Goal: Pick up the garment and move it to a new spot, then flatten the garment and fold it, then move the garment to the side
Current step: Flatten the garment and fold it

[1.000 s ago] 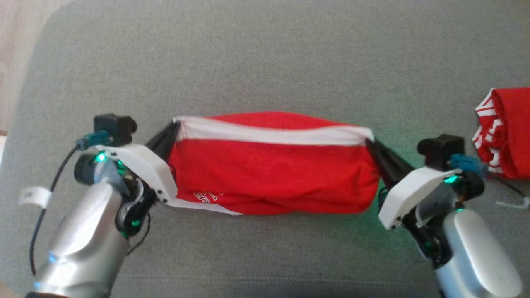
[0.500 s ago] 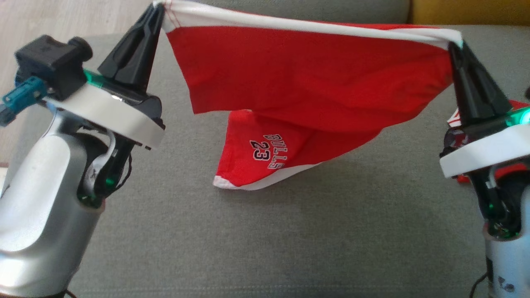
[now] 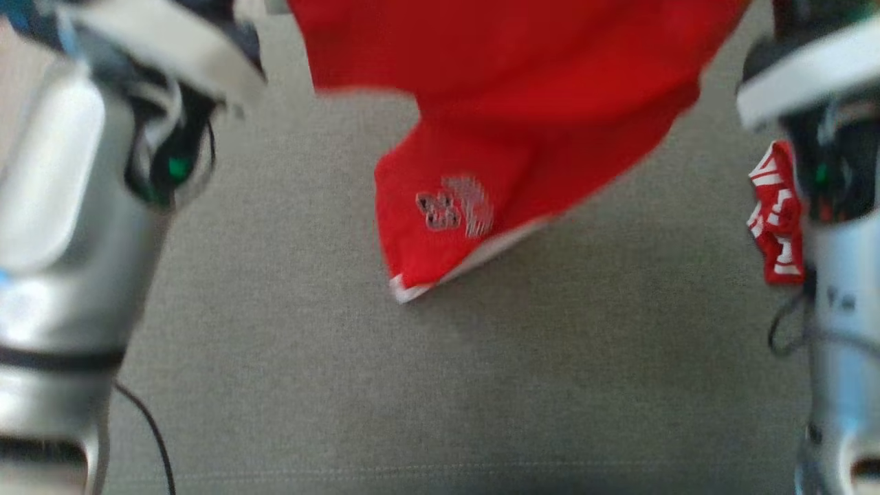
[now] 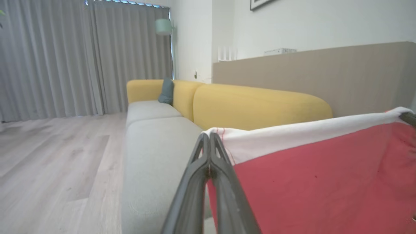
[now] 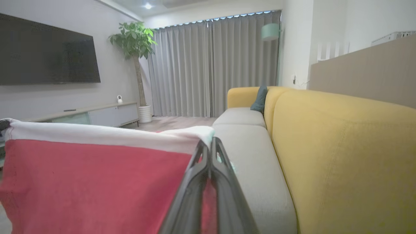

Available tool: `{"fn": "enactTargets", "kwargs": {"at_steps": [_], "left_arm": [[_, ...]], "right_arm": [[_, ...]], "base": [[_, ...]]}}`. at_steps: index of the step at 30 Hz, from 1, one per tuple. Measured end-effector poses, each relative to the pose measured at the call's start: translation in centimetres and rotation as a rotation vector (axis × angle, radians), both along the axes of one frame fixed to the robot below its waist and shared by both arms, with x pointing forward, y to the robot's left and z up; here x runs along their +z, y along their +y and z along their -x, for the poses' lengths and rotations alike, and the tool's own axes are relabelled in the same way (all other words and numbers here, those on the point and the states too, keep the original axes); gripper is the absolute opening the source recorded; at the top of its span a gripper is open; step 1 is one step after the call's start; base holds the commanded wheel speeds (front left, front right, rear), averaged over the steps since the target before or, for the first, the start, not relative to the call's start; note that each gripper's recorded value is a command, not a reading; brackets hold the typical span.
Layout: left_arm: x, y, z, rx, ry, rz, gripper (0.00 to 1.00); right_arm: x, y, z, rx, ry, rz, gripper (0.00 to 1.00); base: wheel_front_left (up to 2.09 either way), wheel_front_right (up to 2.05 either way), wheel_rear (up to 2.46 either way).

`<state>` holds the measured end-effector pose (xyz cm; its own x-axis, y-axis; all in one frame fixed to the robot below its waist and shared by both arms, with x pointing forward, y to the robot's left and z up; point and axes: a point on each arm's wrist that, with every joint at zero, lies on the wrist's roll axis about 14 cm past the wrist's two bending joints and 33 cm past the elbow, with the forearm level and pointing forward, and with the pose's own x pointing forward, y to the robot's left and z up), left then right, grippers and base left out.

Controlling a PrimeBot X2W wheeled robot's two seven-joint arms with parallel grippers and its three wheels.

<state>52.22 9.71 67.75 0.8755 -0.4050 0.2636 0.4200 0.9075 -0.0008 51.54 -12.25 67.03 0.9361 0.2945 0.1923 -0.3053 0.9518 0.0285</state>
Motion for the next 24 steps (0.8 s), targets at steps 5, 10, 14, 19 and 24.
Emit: {"fn": "enactTargets", "kwargs": {"at_steps": [5,10,14,19,24], "left_arm": [[3.8,1.9,-4.1,0.100,-0.135,-0.006,0.00],[6.6,2.2,-5.9,0.137,-0.201,-0.043,0.00],[3.5,2.5,-7.9,0.156,-0.108,-0.050,0.00],[-8.2,3.8,-9.0,0.194,0.183,-0.052,0.00],[-18.2,4.4,-7.6,0.215,0.414,-0.038,0.00]], "right_arm": [[3.5,2.0,-3.7,0.032,-0.097,-0.037,0.00],[6.2,2.6,-5.5,0.033,-0.182,-0.072,0.00],[3.6,3.9,-7.6,0.048,-0.129,-0.028,0.00],[-7.0,4.9,-9.3,0.053,0.113,0.034,0.00],[-14.0,5.0,-9.7,0.058,0.244,0.071,0.00]], "base": [[0.00,0.00,0.00],[0.00,0.00,0.00],[0.00,0.00,0.00],[0.00,0.00,0.00],[0.00,0.00,0.00]]}}
